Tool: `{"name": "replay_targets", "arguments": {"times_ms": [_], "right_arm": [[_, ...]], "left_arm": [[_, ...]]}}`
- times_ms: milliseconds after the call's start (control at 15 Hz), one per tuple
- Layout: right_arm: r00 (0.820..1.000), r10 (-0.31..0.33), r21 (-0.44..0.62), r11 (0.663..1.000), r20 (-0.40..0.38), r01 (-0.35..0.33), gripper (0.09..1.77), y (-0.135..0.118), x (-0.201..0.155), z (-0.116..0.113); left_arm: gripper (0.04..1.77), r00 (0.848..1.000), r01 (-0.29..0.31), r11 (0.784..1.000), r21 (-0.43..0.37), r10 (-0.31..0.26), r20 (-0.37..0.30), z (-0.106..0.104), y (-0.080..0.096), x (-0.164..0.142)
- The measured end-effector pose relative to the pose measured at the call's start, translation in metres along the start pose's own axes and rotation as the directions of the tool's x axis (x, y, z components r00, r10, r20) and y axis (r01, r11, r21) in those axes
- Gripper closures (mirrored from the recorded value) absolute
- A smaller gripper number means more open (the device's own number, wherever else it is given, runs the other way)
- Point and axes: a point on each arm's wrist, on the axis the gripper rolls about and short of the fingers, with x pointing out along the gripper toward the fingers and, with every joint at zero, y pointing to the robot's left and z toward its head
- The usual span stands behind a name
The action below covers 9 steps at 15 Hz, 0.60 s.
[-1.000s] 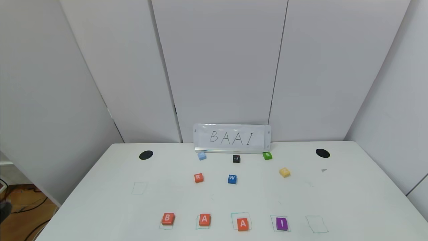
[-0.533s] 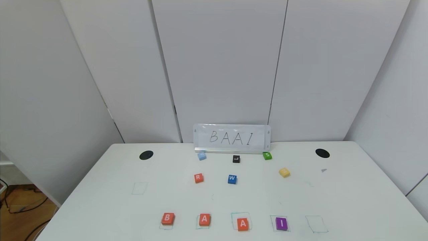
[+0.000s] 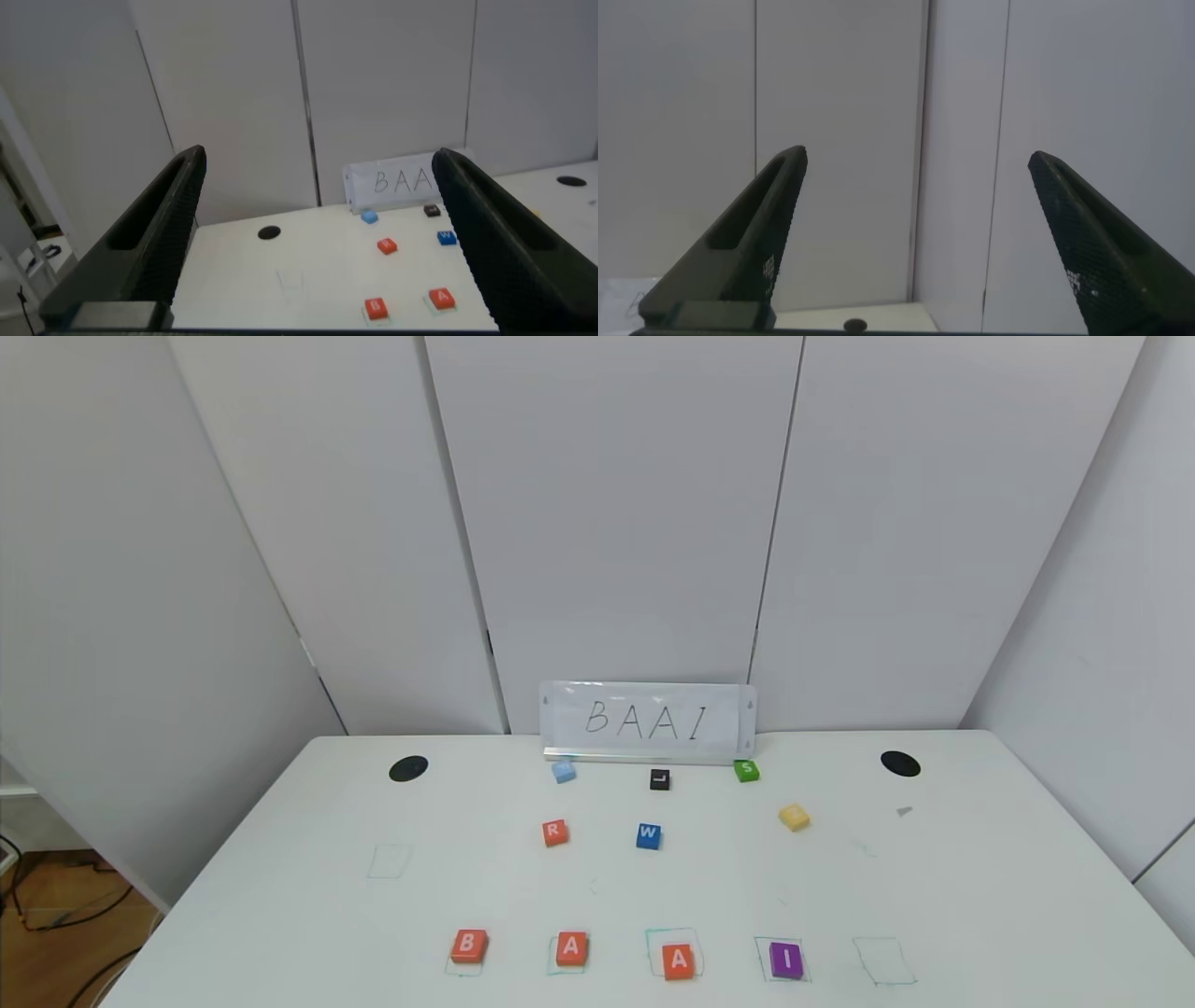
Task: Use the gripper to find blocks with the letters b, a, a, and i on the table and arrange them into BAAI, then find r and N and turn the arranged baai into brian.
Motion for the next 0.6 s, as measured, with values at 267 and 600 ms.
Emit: {"name": "replay_targets", "arguments": {"times_ms": [267,600], "right_arm": [[0.991,0.102,-0.071,0.992,-0.088,-0.108,0.15,0.013,0.003,-0.077],[0.758,0.215,0.103,0.976,-0.616,-0.194,0.15,0.022,-0.026,-0.16]], "left_arm": [[0.09,0.998,-0.061,0.998,0.012,0.061,0.032,-0.046,-0.002,0.009],[0.09,0.932,-0.055,0.997,-0.059,0.03,-0.362,-0.127,-0.01,0.008]]}}
